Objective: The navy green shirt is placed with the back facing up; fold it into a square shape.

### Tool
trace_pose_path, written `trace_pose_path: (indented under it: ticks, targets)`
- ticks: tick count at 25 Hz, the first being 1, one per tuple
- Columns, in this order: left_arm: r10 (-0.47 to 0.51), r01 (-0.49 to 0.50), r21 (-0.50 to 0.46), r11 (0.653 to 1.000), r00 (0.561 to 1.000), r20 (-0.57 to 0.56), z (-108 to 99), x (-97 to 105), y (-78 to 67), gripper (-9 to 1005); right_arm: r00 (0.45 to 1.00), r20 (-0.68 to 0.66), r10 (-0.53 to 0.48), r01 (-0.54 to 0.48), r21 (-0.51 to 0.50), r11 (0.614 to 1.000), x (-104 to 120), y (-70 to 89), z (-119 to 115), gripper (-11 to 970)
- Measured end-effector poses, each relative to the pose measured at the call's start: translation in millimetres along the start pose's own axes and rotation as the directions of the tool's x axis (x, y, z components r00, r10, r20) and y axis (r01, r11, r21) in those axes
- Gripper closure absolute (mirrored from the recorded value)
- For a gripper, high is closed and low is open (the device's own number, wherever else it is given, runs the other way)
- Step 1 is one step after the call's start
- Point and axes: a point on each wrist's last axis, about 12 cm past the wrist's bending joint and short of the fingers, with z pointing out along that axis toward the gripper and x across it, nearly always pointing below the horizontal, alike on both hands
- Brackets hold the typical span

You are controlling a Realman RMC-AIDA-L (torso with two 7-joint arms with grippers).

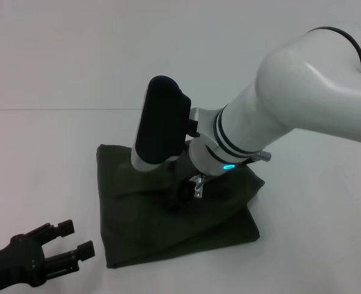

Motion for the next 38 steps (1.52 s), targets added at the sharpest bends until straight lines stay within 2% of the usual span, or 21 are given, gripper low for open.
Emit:
trace_pose_path:
  ticks: [8,18,38]
  targets:
    - [0.004,-0.004,0.003,1.0,1.0,0.005,3,0,-0.7,76,0.999,0.027,-0.029,0.028,0.038,0.999,-2,-3.6,2,217]
    - [0.006,-0.006,-0.003,1.0,1.0,0.01,6,2,-1.3,76,0.998,0.034,-0.045,0.042,0.087,0.995,6,-2.6,19,245]
    - [0.015,-0.015,-0.017,1.0,1.0,0.0,5,3,0.5,76,0.996,0.049,-0.069,0.063,0.106,0.992,7,3.2,29,300]
